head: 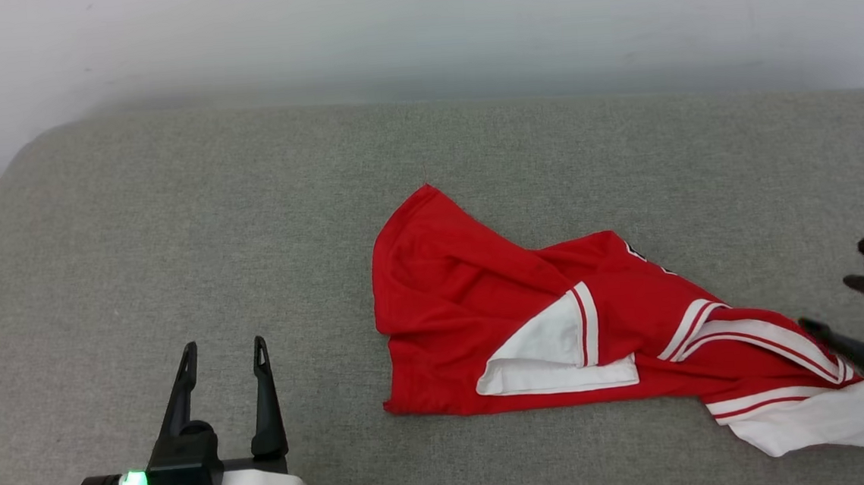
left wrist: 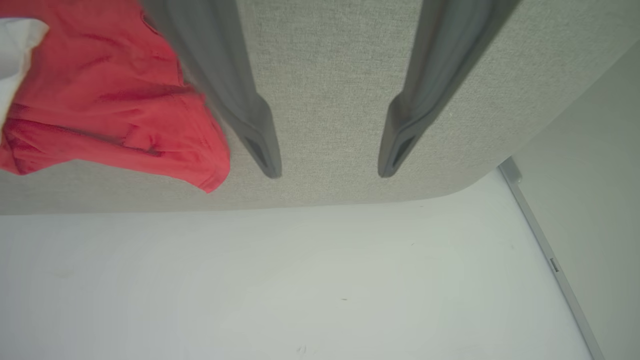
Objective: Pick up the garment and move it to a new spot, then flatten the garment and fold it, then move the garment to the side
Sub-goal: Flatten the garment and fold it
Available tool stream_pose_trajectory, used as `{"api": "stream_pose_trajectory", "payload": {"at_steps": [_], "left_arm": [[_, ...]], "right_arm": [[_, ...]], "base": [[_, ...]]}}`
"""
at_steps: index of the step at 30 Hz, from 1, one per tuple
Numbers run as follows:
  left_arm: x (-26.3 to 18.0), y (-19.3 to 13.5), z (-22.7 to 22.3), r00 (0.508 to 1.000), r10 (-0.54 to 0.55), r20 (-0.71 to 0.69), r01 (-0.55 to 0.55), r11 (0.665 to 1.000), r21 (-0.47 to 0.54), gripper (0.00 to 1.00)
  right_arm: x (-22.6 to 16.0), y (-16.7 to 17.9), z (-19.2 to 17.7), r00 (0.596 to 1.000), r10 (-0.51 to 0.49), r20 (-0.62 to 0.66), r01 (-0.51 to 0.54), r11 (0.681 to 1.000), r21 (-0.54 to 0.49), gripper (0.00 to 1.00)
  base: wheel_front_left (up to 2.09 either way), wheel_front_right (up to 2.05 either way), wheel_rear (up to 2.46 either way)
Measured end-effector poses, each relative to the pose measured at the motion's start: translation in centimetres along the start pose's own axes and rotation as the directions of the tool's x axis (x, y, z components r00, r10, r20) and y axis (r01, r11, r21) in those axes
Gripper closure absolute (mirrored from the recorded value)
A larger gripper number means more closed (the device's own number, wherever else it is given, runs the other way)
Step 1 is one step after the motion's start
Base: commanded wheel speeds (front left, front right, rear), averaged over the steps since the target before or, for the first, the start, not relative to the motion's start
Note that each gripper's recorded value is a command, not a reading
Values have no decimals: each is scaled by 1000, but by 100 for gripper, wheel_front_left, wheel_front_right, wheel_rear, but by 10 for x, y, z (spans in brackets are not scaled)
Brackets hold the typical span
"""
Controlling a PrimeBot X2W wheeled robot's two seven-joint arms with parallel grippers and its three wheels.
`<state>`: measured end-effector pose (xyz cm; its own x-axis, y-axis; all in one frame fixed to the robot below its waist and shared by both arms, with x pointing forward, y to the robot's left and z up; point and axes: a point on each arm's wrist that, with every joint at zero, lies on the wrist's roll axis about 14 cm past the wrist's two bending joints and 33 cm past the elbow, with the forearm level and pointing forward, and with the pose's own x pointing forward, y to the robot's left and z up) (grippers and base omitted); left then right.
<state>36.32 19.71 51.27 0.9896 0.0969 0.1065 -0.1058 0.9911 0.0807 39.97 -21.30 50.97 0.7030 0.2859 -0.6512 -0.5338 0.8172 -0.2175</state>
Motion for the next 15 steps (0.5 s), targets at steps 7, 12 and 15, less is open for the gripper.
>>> {"api": "stream_pose_trajectory", "payload": {"at_steps": [7,12,15], "left_arm": [[10,-2,-5,1000,-1,-12,1,1000,-2,0],[15,-1,-15,999,9,-39,-9,1000,-1,0],[19,0,-20,998,16,-53,-16,1000,-2,0]], "right_arm": [[32,20,-35,969,93,-231,-104,994,-33,0],[64,27,-56,937,131,-323,-145,989,-19,0],[81,27,-70,920,134,-369,-155,988,-27,0]], "base": [[0,0,0],[0,0,0],[0,0,0]]}}
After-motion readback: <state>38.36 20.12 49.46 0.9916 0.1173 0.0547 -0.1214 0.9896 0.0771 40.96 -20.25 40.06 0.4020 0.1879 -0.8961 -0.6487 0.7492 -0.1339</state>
